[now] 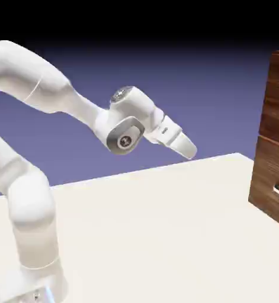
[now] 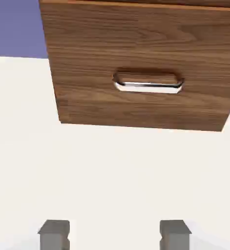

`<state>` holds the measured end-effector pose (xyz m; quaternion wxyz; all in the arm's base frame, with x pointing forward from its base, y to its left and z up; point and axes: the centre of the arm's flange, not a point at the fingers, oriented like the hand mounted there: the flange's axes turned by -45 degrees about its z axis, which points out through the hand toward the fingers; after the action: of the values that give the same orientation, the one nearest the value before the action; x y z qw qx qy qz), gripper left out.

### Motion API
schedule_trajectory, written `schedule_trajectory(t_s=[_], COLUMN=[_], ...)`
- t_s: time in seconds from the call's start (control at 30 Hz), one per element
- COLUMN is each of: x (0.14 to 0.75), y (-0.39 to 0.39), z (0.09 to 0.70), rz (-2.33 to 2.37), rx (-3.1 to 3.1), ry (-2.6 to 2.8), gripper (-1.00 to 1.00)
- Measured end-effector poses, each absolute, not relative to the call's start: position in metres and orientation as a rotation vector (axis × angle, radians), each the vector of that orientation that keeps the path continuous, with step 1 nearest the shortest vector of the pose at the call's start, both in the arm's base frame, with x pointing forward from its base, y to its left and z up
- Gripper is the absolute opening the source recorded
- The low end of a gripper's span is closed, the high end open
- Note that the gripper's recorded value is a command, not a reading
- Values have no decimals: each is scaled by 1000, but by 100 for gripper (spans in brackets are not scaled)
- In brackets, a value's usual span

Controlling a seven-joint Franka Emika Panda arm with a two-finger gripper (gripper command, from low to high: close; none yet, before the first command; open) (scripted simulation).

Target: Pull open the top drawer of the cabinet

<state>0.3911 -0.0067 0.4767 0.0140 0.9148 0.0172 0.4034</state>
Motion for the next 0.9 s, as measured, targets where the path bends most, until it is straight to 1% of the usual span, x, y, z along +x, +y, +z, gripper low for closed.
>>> schedule_trajectory(t_s=[0.23, 0.43, 0.67, 0.9], x=[381, 354, 324, 316], y=[-60, -80, -68, -25], z=[582, 665, 744, 798], rz=[1473, 1619, 1727, 1755], rx=[2628, 2416, 2155, 1898], ry=[-57, -76, -9, 140], gripper=[0, 0, 0, 0])
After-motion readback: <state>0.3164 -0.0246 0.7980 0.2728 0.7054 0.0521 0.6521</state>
